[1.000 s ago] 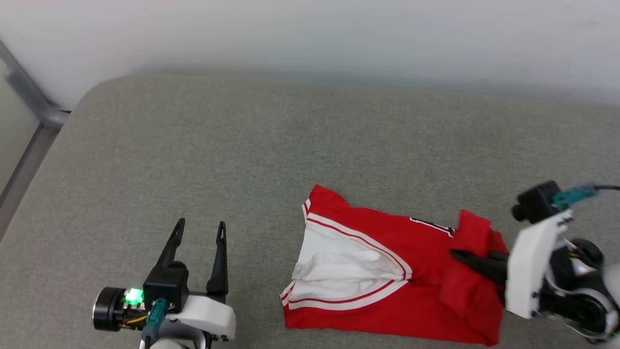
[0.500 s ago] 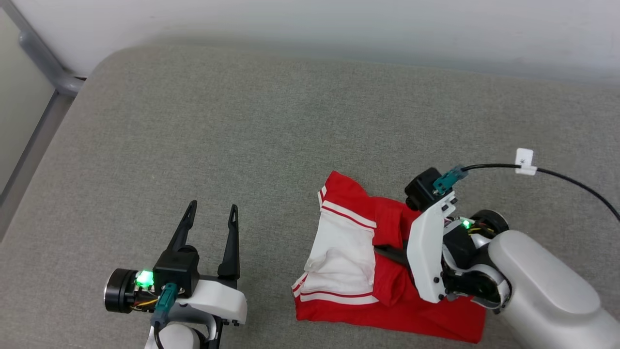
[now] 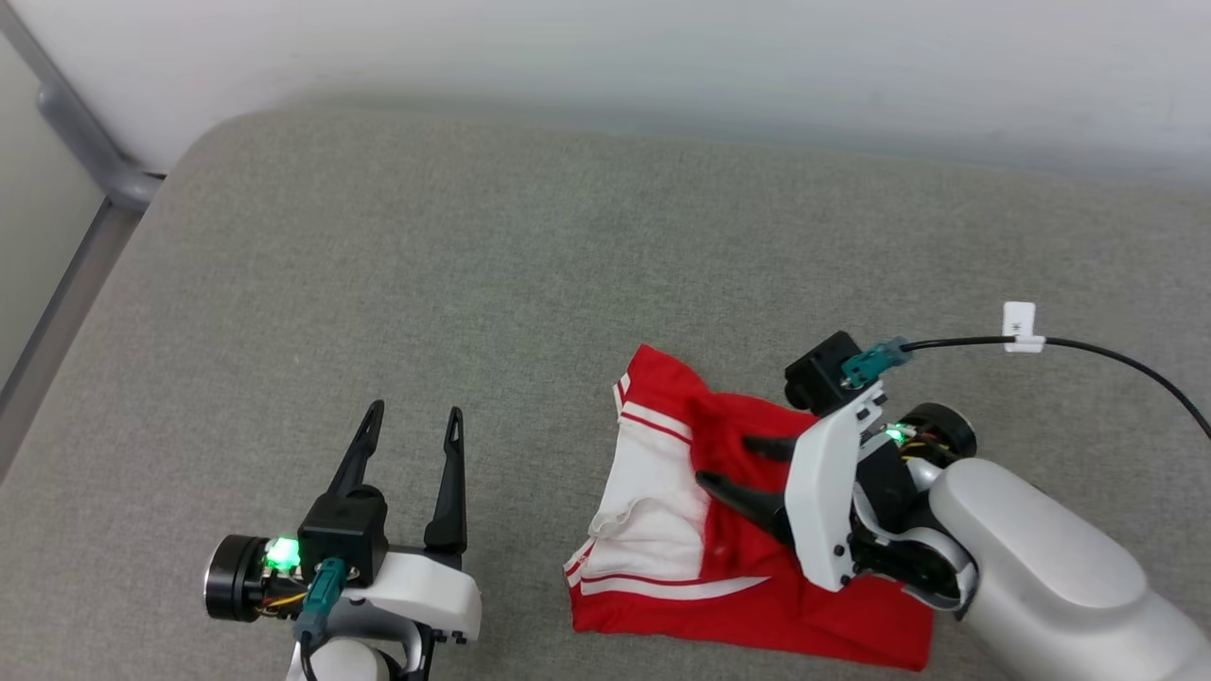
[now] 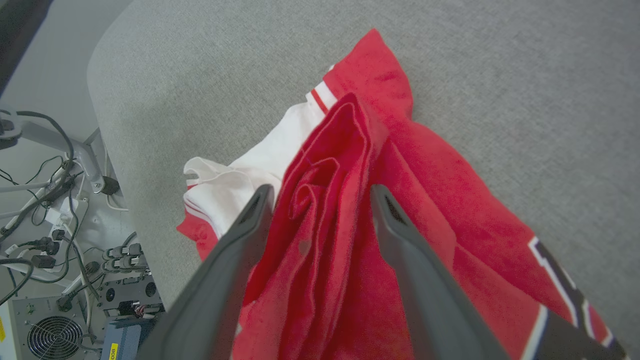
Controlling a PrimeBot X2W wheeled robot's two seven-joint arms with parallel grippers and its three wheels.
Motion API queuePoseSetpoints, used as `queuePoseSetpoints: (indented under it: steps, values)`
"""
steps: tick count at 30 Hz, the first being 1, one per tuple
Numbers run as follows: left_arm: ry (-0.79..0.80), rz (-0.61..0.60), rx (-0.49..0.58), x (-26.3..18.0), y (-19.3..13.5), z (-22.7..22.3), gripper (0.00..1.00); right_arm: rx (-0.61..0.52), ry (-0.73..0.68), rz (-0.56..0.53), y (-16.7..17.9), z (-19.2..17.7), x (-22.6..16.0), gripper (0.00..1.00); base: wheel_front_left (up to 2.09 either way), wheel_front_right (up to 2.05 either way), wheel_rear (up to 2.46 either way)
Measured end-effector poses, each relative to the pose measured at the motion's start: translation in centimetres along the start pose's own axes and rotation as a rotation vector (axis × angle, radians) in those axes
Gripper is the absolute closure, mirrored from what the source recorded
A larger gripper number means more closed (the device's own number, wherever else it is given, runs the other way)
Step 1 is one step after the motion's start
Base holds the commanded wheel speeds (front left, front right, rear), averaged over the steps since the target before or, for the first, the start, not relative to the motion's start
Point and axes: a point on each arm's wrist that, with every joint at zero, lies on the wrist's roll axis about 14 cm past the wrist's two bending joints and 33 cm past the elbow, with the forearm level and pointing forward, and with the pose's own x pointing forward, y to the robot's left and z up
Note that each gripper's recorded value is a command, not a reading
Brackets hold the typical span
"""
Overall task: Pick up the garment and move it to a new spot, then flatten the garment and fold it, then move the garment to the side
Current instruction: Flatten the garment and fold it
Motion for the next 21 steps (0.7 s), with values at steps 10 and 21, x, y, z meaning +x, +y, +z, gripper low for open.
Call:
queuePoseSetpoints:
  steps: [10,21]
  values:
    - [-0.054,-0.031,-0.006,-0.9,-0.9,1.7,0.00,-0.118,-0.443,-0.156,-3.1,7.8,-8.9,0.00,0.00,0.00,0.00]
    - [-0.099,-0.095,-0.006,-1.2,-2.7,3.1,0.00,-0.225,-0.913,-0.553,-7.8,8.9,-20.2,0.00,0.00,0.00,0.00]
